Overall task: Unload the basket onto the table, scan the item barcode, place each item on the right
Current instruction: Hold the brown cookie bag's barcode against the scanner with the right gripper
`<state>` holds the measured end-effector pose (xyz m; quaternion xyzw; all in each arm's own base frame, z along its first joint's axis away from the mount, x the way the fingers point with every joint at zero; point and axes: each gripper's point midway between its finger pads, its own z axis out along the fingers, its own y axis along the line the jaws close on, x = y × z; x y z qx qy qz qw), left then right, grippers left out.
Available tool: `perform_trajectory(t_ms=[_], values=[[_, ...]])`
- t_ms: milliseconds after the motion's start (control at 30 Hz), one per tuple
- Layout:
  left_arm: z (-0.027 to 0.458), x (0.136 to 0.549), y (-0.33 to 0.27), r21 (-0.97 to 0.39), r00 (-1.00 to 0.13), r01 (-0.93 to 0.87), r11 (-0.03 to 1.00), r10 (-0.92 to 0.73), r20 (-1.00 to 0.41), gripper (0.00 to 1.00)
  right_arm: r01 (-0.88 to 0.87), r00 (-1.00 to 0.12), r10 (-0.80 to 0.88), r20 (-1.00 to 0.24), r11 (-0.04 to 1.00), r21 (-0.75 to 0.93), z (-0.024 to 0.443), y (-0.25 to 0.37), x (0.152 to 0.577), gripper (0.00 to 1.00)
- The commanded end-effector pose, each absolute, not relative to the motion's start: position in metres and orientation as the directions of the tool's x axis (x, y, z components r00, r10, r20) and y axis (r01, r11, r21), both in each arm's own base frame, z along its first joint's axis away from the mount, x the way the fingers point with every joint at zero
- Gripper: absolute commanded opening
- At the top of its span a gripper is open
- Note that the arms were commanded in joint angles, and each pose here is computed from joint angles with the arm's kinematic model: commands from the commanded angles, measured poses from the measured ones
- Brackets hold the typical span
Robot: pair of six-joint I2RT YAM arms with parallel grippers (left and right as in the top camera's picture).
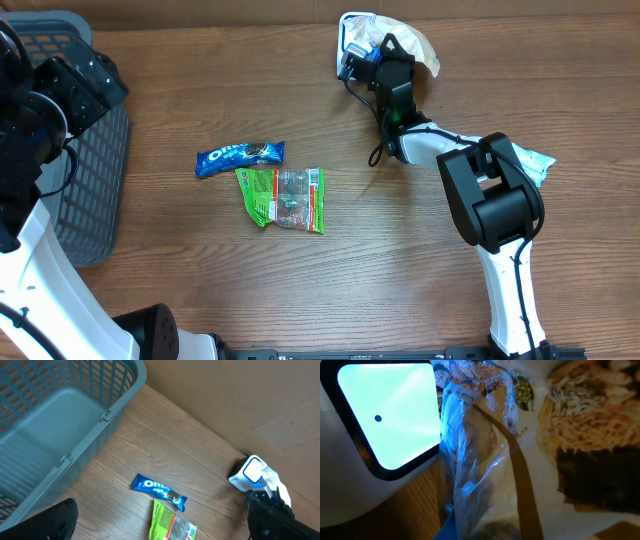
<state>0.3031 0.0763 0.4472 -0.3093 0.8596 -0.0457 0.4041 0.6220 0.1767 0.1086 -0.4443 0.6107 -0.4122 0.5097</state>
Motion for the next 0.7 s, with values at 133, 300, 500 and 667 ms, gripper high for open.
perform_trajectory(t_ms=[133,300,500,667], values=[[0.448,0.302,0.079,-0.315,-0.481,-0.499,0.807,-0.560,-0.674,1.00,-0.113,-0.080,-0.964,-0.254,0.262,-0.958,0.110,0.186,0.621,0.04],[0.448,0.302,0.079,-0.315,-0.481,-0.499,0.807,-0.560,-0.674,1.00,-0.112,-0.089,-0.977,-0.195,0.205,-0.972,0.110,0.189,0.619,0.04],[0.448,0.302,0.079,-0.315,-0.481,-0.499,0.807,-0.560,-0.674,1.00,-0.094,-0.119,-0.989,-0.086,0.097,-0.991,0.116,0.181,0.619,0.04],[0.448,0.302,0.079,-0.315,-0.481,-0.499,0.807,-0.560,-0.674,1.00,-0.040,-0.116,-0.991,-0.062,0.067,-0.997,0.131,0.181,0.620,0.04]])
